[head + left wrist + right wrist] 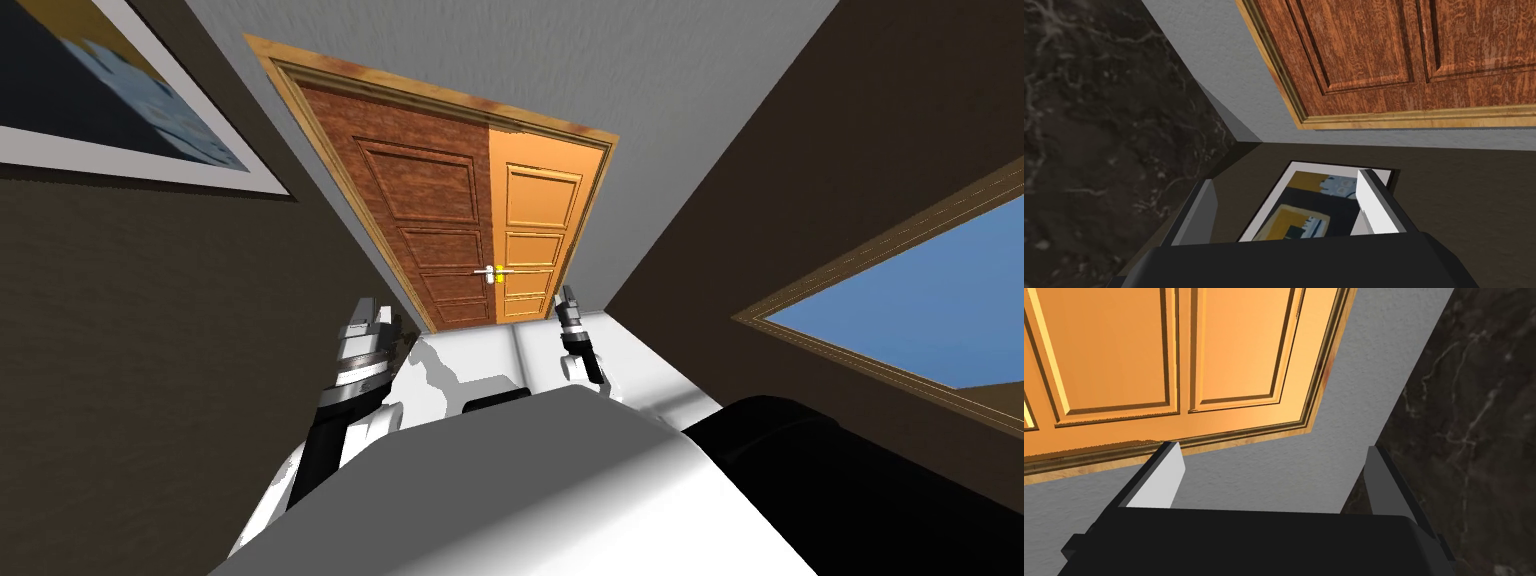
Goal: Pull the door open
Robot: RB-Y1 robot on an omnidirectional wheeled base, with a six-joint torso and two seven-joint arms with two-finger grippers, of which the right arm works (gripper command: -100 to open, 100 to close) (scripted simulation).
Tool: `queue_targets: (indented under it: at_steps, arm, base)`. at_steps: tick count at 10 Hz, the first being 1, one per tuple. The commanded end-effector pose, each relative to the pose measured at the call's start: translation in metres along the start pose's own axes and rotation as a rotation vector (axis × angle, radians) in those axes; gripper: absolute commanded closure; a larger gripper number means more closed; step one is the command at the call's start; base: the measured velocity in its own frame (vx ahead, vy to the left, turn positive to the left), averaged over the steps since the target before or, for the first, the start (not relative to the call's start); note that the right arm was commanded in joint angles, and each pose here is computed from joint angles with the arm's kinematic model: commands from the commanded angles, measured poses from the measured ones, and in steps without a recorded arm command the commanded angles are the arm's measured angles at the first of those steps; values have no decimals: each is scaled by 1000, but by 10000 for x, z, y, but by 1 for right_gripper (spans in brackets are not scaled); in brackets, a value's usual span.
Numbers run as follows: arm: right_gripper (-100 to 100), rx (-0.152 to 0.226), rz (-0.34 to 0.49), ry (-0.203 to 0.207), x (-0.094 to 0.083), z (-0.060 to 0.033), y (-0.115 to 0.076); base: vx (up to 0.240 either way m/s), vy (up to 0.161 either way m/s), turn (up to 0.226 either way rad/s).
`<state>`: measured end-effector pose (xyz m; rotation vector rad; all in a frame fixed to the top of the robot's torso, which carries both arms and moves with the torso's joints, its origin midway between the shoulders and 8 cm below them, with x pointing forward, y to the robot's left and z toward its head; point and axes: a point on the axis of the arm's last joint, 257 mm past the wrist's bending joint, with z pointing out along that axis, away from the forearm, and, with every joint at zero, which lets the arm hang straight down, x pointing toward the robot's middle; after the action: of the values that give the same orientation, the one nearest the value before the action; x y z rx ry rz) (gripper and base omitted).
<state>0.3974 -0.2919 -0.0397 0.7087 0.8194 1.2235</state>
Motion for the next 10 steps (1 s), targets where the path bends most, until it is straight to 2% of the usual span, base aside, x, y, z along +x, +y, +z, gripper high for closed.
queue_targets:
  at_steps: [1,4,6,10]
  arm:
    - [-100,26,5,3,4,-18,-135]
    - [-100,86,16,8,-27,-50,-441]
    - [-100,110,20,9,-43,-66,-563]
    - [-100,186,35,8,-101,-130,-936]
  base:
    - [151,44,56]
    - [147,57,57]
    - [130,38,43]
    - [137,41,56]
